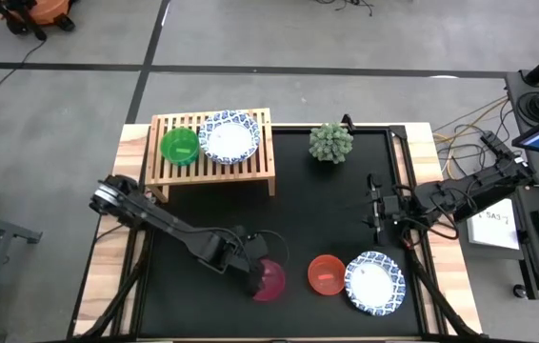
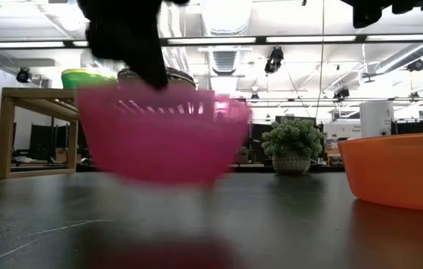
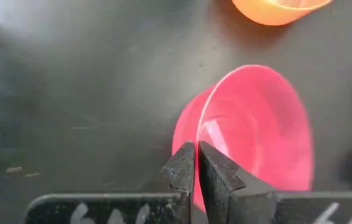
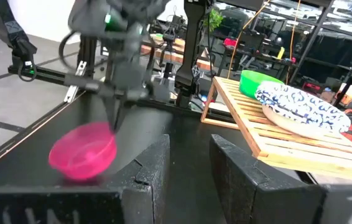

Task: Place and stack bowls onto a shelf
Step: Stack the red bowl on top of the green bowl

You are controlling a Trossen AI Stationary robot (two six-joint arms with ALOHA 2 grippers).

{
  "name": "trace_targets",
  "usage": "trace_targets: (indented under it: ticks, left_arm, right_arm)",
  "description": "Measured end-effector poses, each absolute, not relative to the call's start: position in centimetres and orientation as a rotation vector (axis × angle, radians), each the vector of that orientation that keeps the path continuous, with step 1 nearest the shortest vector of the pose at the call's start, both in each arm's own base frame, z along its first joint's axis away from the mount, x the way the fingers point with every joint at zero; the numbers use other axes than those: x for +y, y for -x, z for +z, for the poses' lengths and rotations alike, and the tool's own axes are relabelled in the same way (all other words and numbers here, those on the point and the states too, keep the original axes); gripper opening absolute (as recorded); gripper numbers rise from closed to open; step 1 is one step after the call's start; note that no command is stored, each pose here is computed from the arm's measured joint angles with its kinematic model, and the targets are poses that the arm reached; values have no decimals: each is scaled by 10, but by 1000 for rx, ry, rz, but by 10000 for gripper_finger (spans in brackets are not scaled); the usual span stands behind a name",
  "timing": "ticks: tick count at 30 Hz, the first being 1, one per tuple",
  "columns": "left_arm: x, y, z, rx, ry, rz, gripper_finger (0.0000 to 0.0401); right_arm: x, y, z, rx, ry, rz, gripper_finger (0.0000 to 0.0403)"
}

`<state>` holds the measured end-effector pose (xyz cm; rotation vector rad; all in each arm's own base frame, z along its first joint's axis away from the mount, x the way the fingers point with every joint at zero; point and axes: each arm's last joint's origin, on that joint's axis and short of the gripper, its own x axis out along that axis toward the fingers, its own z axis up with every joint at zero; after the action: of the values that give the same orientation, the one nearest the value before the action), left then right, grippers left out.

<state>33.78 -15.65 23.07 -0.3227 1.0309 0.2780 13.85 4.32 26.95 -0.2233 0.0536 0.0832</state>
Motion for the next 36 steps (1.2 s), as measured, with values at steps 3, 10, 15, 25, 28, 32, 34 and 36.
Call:
trace_targets:
  ticks: [3, 10, 15, 25, 28, 32, 34, 36]
  left_arm:
    - [-151, -335, 264, 1067, 231, 298, 0]
    - [-121, -313, 358, 1052, -28, 526, 0]
    - [-92, -295, 419, 837, -65, 638, 0]
    - [-31, -249, 472, 681, 0, 807, 0]
    - [-15, -233, 473, 668, 42, 867, 0]
    - [8, -204, 470, 639, 138, 975, 0]
    - [20, -189, 466, 624, 201, 1037, 0]
    - [30, -176, 460, 624, 262, 1093, 0]
  right_arm:
    - [43, -139, 269, 54, 223, 83, 105]
    - [43, -138, 269, 57, 224, 83, 105]
    - [43, -138, 269, 58, 224, 84, 105]
    - [43, -138, 269, 62, 217, 84, 105]
    - [43, -138, 269, 61, 217, 83, 105]
    - [43, -138, 269, 61, 216, 83, 105]
    - [43, -138, 269, 61, 216, 83, 105]
    - [43, -138, 269, 61, 216, 83, 105]
